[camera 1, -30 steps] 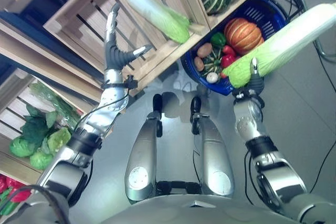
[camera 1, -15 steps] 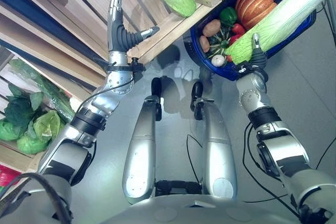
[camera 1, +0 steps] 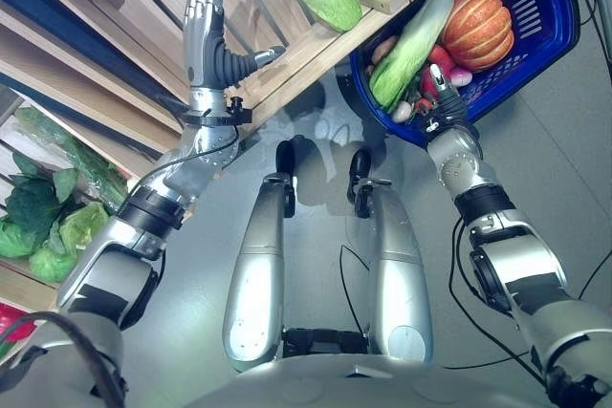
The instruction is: Pick up fruits and vegetables into the basket
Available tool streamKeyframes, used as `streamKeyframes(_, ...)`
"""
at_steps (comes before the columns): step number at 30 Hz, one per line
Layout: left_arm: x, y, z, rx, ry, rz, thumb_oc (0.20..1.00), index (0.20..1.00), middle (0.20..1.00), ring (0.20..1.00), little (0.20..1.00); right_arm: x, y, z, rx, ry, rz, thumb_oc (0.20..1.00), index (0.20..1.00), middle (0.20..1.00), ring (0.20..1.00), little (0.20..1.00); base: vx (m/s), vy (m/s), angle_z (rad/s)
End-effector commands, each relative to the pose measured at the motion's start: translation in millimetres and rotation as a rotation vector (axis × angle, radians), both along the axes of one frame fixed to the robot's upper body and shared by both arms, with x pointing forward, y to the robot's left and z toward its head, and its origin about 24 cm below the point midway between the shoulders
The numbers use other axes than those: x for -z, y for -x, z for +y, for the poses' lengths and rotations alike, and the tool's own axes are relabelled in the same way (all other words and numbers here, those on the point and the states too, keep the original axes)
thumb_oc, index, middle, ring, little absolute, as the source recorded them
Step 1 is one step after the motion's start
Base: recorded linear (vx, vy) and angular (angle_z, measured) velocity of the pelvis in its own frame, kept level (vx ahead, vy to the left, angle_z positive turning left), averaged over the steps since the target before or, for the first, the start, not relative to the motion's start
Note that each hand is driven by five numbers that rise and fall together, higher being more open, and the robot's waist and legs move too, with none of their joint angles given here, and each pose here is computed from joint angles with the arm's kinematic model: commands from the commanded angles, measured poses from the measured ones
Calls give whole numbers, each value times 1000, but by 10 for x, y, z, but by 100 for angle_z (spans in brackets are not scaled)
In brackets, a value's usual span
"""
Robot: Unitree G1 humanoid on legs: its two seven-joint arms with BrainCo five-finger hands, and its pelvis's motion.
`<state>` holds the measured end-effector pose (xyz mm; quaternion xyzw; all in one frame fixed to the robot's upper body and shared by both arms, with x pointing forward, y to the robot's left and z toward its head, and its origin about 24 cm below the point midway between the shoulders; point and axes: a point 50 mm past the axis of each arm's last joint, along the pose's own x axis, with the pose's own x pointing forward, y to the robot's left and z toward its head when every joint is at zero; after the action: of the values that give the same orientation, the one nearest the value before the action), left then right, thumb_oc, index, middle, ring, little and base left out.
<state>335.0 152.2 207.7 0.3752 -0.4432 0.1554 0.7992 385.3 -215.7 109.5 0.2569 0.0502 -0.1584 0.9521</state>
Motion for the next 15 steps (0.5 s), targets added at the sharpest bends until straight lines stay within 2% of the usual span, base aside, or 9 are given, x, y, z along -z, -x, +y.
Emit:
streamKeyframes(1,-112,9,64,-106,-121,-119,1000,1000,1000,1000,1000,-33,46,-68,10,9,-34,1000,1000,1000,1000,1000,51,-5,-1)
streamKeyframes(8,-259,-153,326,-383,-429,-174,1000,1000,1000,1000,1000,7,180,80,-55,131,-69,1000,1000,1000,1000,1000,54,20,-8)
streamKeyframes(11,-294,-187,421,-458,-475,-166,1000,1000,1000,1000,1000,35,257,153,-96,141,-98,1000,1000,1000,1000,1000,37,60,-20)
streamKeyframes(15,-276,-244,691,-660,-565,-118,1000,1000,1000,1000,1000,245,613,403,-239,196,-178,1000,1000,1000,1000,1000,24,101,-28)
